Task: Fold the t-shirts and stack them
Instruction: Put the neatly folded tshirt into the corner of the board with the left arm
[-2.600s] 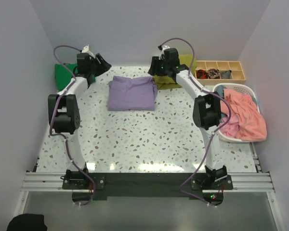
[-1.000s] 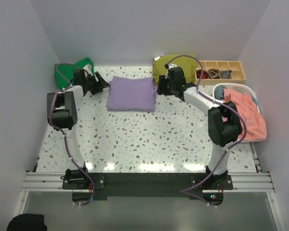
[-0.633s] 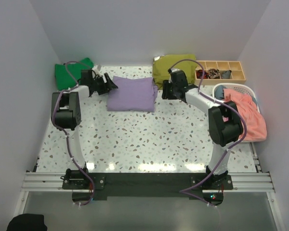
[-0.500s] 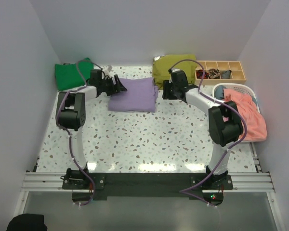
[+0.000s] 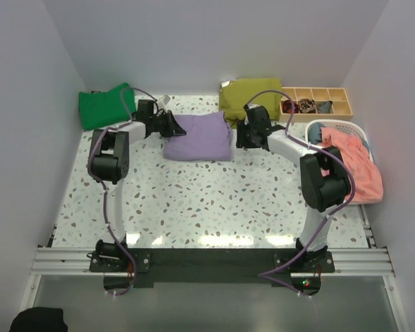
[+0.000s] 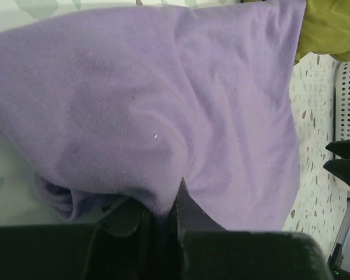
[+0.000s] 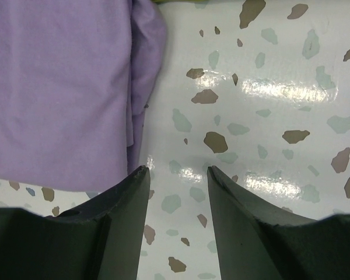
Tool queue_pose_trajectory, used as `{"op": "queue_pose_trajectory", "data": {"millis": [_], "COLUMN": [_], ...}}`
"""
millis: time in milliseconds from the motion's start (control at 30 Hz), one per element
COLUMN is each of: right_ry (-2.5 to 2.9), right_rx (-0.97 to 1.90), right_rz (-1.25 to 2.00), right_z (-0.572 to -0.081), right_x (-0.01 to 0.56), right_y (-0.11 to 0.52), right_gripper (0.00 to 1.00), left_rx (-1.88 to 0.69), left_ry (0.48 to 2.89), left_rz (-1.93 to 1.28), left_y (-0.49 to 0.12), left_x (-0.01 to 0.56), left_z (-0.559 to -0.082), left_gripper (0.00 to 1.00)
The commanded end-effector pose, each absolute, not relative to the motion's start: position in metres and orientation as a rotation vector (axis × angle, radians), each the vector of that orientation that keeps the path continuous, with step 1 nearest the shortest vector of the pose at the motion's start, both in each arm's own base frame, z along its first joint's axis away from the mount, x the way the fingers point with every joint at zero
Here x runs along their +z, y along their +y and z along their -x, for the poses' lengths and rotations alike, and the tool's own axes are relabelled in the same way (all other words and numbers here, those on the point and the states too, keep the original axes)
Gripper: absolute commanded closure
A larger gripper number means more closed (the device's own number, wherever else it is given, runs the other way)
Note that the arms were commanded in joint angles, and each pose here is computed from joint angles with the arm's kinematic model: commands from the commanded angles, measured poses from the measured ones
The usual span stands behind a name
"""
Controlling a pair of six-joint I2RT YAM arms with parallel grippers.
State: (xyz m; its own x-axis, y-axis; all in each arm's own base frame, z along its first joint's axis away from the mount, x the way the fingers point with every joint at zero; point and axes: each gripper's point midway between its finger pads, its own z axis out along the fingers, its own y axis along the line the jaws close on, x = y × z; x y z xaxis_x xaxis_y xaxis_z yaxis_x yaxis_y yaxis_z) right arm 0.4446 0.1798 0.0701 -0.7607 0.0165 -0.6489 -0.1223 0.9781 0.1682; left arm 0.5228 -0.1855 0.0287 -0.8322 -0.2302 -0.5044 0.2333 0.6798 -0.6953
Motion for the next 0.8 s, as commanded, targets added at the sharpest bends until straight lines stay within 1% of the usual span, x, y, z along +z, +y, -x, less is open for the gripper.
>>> {"op": "queue_pose_trajectory", "data": {"millis": [0,67,100,133,200,233,300,333,367,400,433,467,500,533,633,667,700,767], "right_ry": [2.366,2.371,2.371,2.372,2.376,2.375,2.379,2.382,2.388,2.39,2.393,2.394,2.396,2.399,2.417,2.419,2.424,2.433], "right_rx": [0.25,0.26,0.27,0.275,0.291,0.294,0.304,0.311,0.314,0.314,0.314,0.312,0.312,0.311,0.307,0.305,0.305,0.302], "right_rz": [0.06,0.062,0.064,0.06,0.063,0.064,0.067,0.076,0.08,0.08,0.079,0.083,0.086,0.086,0.086,0.084,0.081,0.081], "right_z": [-0.449,-0.449,-0.449,-0.449,-0.45,-0.451,-0.453,-0.453,-0.453,-0.454,-0.454,-0.454,-0.454,-0.454,-0.453,-0.454,-0.453,-0.453], "right_x": [0.091,0.09,0.089,0.089,0.087,0.087,0.086,0.085,0.084,0.083,0.081,0.081,0.08,0.078,0.071,0.07,0.068,0.064], "right_y": [0.174,0.176,0.178,0.178,0.181,0.182,0.184,0.186,0.187,0.187,0.187,0.187,0.187,0.187,0.188,0.188,0.187,0.187], "right_gripper": [0.52,0.52,0.52,0.52,0.52,0.52,0.52,0.52,0.52,0.52,0.52,0.52,0.52,0.52,0.52,0.52,0.52,0.52], "left_rx": [-0.929,-0.862,-0.795,-0.765,-0.672,-0.651,-0.592,-0.567,-0.553,-0.546,-0.505,-0.496,-0.515,-0.501,-0.552,-0.581,-0.597,-0.611], "left_ry": [2.119,2.128,2.066,2.1,2.038,2.05,2.006,2.014,2.004,2.009,1.982,1.975,1.992,1.966,1.993,1.996,2.006,2.016], "left_rz": [-0.128,-0.098,-0.143,-0.12,-0.095,-0.058,-0.087,-0.049,-0.032,-0.004,0.044,0.076,0.136,0.172,0.256,0.265,0.302,0.35], "left_y": [-0.16,-0.132,-0.12,-0.106,-0.067,-0.041,-0.012,0.016,0.031,0.047,0.082,0.098,0.113,0.14,0.171,0.173,0.181,0.188], "left_x": [0.147,0.168,0.199,0.203,0.231,0.233,0.248,0.246,0.246,0.238,0.238,0.233,0.214,0.21,0.162,0.15,0.121,0.092], "left_z": [-0.562,-0.57,-0.585,-0.584,-0.606,-0.608,-0.624,-0.625,-0.627,-0.627,-0.628,-0.627,-0.625,-0.625,-0.628,-0.629,-0.631,-0.632], "left_gripper": [1.0,1.0,1.0,1.0,1.0,1.0,1.0,1.0,1.0,1.0,1.0,1.0,1.0,1.0,1.0,1.0,1.0,1.0]}}
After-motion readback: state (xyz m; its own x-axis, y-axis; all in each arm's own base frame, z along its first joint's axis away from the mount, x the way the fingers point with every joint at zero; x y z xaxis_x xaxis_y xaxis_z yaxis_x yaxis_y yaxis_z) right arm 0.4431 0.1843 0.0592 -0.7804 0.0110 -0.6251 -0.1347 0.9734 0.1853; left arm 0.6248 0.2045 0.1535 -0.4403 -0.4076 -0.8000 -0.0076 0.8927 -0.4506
